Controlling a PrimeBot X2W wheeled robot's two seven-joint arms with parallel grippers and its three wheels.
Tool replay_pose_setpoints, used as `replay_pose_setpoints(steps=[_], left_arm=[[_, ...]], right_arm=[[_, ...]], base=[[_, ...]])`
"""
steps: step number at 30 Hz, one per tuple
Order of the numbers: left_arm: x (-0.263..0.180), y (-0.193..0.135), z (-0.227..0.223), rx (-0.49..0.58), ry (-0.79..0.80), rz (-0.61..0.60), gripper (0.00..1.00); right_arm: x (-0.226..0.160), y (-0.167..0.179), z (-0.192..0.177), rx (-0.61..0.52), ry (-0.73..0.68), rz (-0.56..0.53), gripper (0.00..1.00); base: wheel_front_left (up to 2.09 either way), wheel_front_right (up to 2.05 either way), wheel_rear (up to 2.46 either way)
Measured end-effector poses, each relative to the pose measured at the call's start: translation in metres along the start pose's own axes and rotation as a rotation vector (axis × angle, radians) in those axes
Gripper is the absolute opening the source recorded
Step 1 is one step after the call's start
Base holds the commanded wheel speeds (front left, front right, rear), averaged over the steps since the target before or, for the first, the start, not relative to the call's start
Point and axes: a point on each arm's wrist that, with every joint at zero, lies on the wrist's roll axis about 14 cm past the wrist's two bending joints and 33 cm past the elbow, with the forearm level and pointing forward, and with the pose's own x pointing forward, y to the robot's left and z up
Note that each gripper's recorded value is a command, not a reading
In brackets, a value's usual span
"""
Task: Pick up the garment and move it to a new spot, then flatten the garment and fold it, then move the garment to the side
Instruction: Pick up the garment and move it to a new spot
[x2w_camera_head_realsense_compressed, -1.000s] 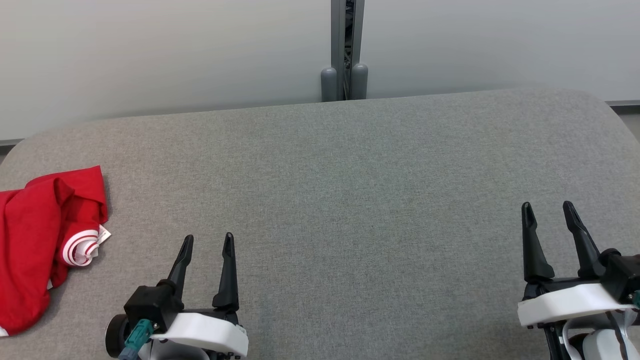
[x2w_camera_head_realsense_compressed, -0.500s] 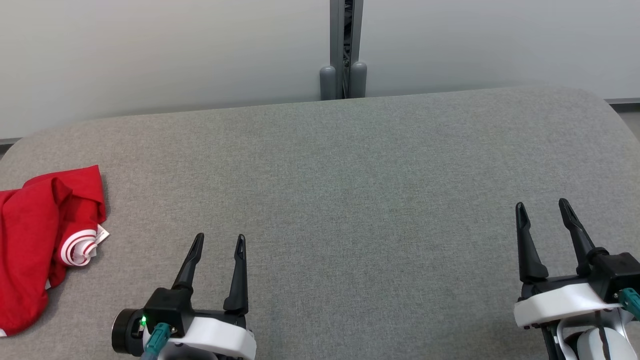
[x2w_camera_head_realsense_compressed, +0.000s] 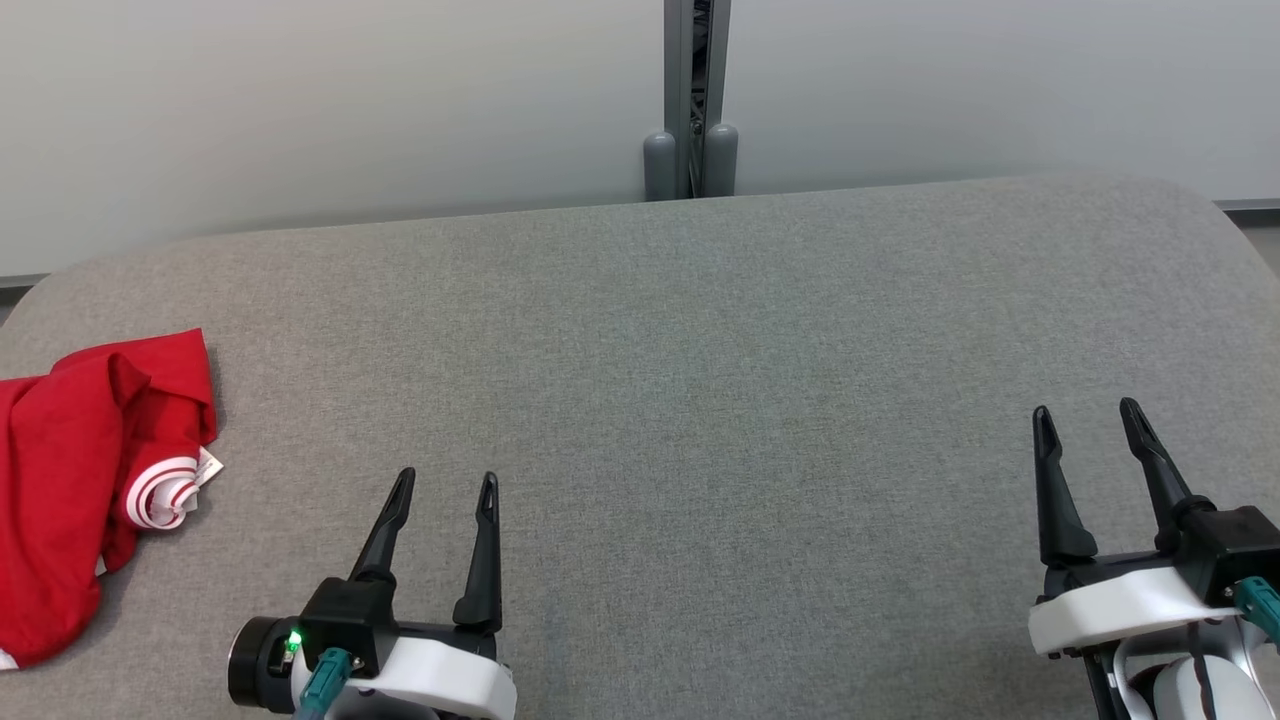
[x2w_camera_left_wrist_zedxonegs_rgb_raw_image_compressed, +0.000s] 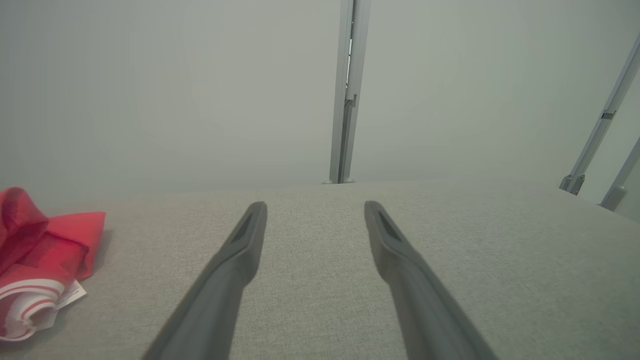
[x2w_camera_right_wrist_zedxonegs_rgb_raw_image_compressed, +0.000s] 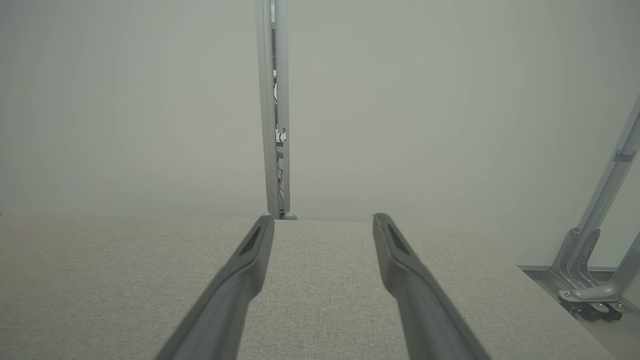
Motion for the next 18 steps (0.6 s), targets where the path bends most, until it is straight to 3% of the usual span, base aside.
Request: replay_pose_setpoints(steps=[9, 18], left_arm=[[-0.004, 0.008, 0.001, 0.000, -0.002, 0.025, 1.00], [-0.019, 0.047, 0.007, 0.019, -0.015, 0.149, 1.00]], right_arm=[[0.008, 0.016, -0.002, 0.025, -0.001, 0.044, 1.00], [0.026, 0.069, -0.012, 0.052, 0.017, 0.193, 1.00]], base=[[0.00, 0.00, 0.00], [0.00, 0.00, 0.00]])
